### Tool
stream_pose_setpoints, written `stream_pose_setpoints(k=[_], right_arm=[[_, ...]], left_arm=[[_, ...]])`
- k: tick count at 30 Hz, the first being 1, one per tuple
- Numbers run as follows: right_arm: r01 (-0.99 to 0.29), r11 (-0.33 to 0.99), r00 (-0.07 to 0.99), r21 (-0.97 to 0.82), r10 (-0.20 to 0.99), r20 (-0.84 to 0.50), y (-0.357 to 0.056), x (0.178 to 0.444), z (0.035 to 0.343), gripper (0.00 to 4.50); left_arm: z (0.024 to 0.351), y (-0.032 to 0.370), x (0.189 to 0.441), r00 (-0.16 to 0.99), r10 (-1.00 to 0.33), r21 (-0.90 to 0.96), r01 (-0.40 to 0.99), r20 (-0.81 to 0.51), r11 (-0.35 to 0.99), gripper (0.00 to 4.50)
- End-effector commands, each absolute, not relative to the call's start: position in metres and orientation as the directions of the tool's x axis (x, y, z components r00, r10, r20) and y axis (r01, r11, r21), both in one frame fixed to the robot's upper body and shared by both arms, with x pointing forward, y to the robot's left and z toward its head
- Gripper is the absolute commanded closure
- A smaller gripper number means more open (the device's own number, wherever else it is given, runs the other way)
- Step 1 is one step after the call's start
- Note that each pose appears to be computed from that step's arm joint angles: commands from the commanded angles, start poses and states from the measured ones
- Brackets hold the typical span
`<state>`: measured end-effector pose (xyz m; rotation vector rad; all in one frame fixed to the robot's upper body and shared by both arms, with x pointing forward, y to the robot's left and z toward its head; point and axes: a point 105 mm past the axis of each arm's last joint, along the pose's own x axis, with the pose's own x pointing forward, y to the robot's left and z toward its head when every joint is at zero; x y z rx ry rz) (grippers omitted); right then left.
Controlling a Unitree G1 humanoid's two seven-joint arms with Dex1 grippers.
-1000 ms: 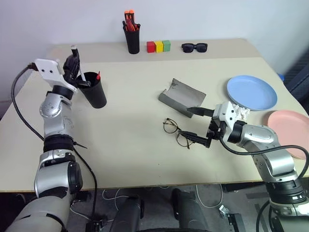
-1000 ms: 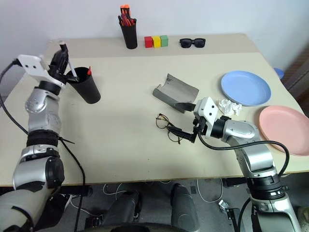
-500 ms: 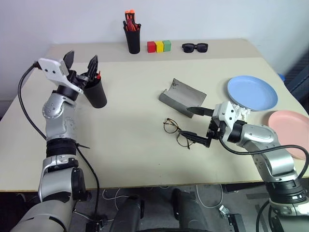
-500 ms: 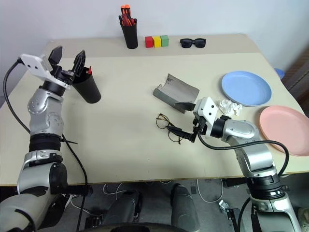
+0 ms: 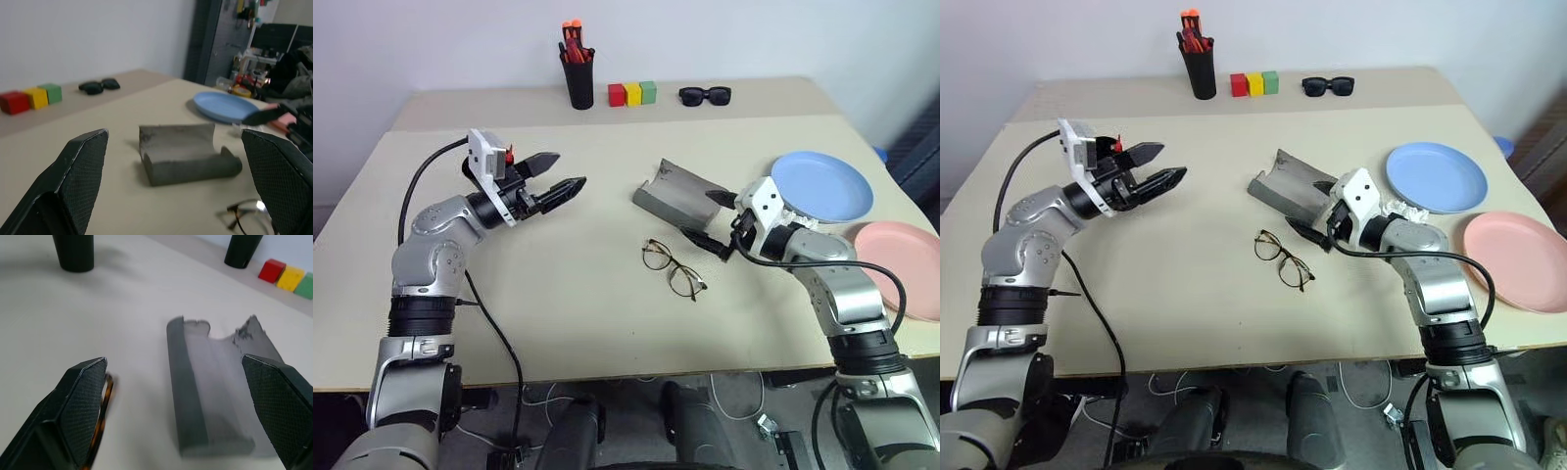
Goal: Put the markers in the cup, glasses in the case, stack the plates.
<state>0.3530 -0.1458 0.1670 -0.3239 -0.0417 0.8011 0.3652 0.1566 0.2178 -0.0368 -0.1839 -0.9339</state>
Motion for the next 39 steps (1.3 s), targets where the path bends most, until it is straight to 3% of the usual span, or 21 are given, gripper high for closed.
stream_pose_setpoints(k=[1,6,14,18,23,29,39], right_arm=[[-0.704,0.623,0.675,-0.341,0.736,-0.049,-0.145,0.347,0.179,0.0],[-0.729,0.581,0.648,-0.363,0.756,-0.092,-0.144,0.34,0.173,0.0],[-0.663,0.66,0.719,-0.354,0.693,-0.055,-0.146,0.346,0.177,0.0],[-0.628,0.715,0.761,-0.307,0.647,-0.048,-0.137,0.364,0.18,0.0],[-0.635,0.718,0.755,-0.284,0.655,-0.034,-0.124,0.373,0.186,0.0],[-0.63,0.716,0.767,-0.301,0.634,-0.098,-0.123,0.384,0.173,0.0],[-0.693,0.717,0.709,-0.078,0.658,-0.255,-0.106,0.399,0.152,0.0]], left_arm=[[0.215,0.136,0.37,0.538,-0.832,0.123,0.824,0.136,0.553,0.06],[0.201,0.098,0.397,0.504,-0.861,0.18,0.843,0.061,0.506,0.06],[0.2,0.06,0.403,0.391,-0.919,0.195,0.899,0.047,0.392,0.06],[0.218,0.071,0.404,0.397,-0.908,0.166,0.894,0.136,0.416,0.06],[0.213,0.086,0.39,0.397,-0.906,0.141,0.898,0.15,0.417,0.06],[0.201,0.106,0.365,0.436,-0.887,0.091,0.887,0.151,0.452,0.06],[0.2,0.115,0.352,0.498,-0.848,0.072,0.853,0.179,0.516,0.06]])
